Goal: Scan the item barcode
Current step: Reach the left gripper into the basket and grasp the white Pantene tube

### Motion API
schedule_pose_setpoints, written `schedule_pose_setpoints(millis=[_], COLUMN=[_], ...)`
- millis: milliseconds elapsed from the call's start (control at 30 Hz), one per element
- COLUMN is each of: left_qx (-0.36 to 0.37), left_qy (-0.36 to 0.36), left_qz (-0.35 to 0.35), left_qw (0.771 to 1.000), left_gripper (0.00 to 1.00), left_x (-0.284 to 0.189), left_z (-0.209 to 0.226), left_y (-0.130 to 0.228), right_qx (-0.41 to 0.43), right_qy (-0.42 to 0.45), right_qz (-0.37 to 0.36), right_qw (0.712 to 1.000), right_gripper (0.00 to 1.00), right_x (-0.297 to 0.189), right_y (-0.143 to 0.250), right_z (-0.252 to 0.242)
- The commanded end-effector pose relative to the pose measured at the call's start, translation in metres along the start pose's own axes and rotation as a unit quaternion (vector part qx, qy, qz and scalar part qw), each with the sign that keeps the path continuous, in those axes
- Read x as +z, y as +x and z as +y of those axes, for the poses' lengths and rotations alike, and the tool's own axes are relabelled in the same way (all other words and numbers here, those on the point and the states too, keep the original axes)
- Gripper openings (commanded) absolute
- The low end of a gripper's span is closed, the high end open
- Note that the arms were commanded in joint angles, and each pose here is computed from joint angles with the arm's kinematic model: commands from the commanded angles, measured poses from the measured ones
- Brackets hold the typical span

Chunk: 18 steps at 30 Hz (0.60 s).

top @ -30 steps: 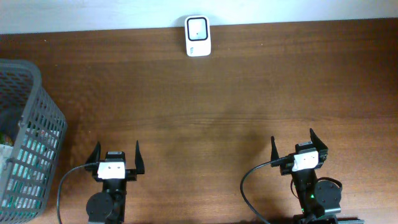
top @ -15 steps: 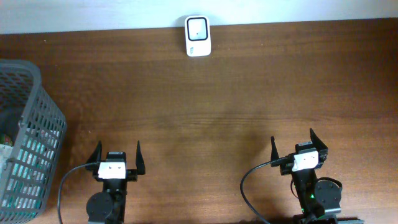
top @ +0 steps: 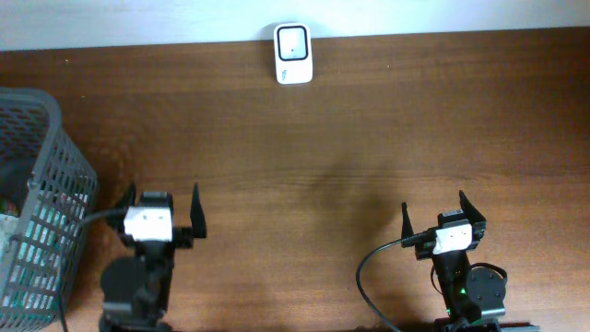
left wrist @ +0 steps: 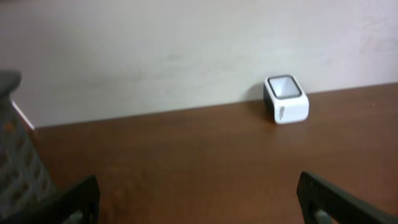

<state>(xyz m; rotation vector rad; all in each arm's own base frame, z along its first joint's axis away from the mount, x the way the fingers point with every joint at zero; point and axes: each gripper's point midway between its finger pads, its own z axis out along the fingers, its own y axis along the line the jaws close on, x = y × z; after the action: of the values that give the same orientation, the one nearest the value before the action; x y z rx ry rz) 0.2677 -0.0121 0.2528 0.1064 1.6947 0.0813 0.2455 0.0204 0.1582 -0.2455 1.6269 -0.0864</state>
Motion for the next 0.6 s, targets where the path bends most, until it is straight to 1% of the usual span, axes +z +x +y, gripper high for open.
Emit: schedule_pose_setpoints(millis=[0, 33, 100, 167, 233, 300, 367, 467, 533, 567], left_qx=[-0.004, 0.002, 0.002, 0.001, -0.001, 0.000, 0.003, 0.011, 0.024, 0.019], left_qy=[0.018, 0.037, 0.067, 0.097, 0.110, 0.116, 0.121, 0.125, 0.125, 0.116], left_qz=[0.019, 0.041, 0.078, 0.130, 0.183, 0.261, 0.307, 0.327, 0.318, 0.303], left_qw=[1.000, 0.998, 0.995, 0.987, 0.977, 0.958, 0.944, 0.937, 0.940, 0.946], left_gripper=[0.99, 0.99, 0.99, 0.99, 0.99, 0.99, 0.99, 0.99, 0.99, 0.99], left_x=[0.014, 0.022, 0.034, 0.048, 0.057, 0.068, 0.076, 0.091, 0.095, 0.096], left_z=[-0.002, -0.007, -0.016, -0.025, -0.029, -0.030, -0.031, -0.034, -0.031, -0.024], left_y=[-0.040, -0.055, -0.071, -0.079, -0.079, -0.073, -0.068, -0.060, -0.063, -0.075], right_qx=[0.005, 0.005, 0.005, 0.005, 0.005, 0.005, 0.005, 0.005, 0.005, 0.005], right_qy=[0.001, 0.001, 0.001, 0.001, 0.001, 0.001, 0.001, 0.001, 0.001, 0.001], right_qz=[0.002, 0.002, 0.002, 0.002, 0.002, 0.002, 0.002, 0.002, 0.002, 0.002], right_qw=[1.000, 1.000, 1.000, 1.000, 1.000, 1.000, 1.000, 1.000, 1.000, 1.000], right_gripper=[0.99, 0.98, 0.98, 0.98, 0.98, 0.98, 0.98, 0.98, 0.99, 0.98], right_x=[0.000, 0.000, 0.000, 0.000, 0.000, 0.000, 0.000, 0.000, 0.000, 0.000], right_y=[0.002, 0.002, 0.002, 0.002, 0.002, 0.002, 0.002, 0.002, 0.002, 0.002], right_z=[0.000, 0.000, 0.000, 0.000, 0.000, 0.000, 0.000, 0.000, 0.000, 0.000])
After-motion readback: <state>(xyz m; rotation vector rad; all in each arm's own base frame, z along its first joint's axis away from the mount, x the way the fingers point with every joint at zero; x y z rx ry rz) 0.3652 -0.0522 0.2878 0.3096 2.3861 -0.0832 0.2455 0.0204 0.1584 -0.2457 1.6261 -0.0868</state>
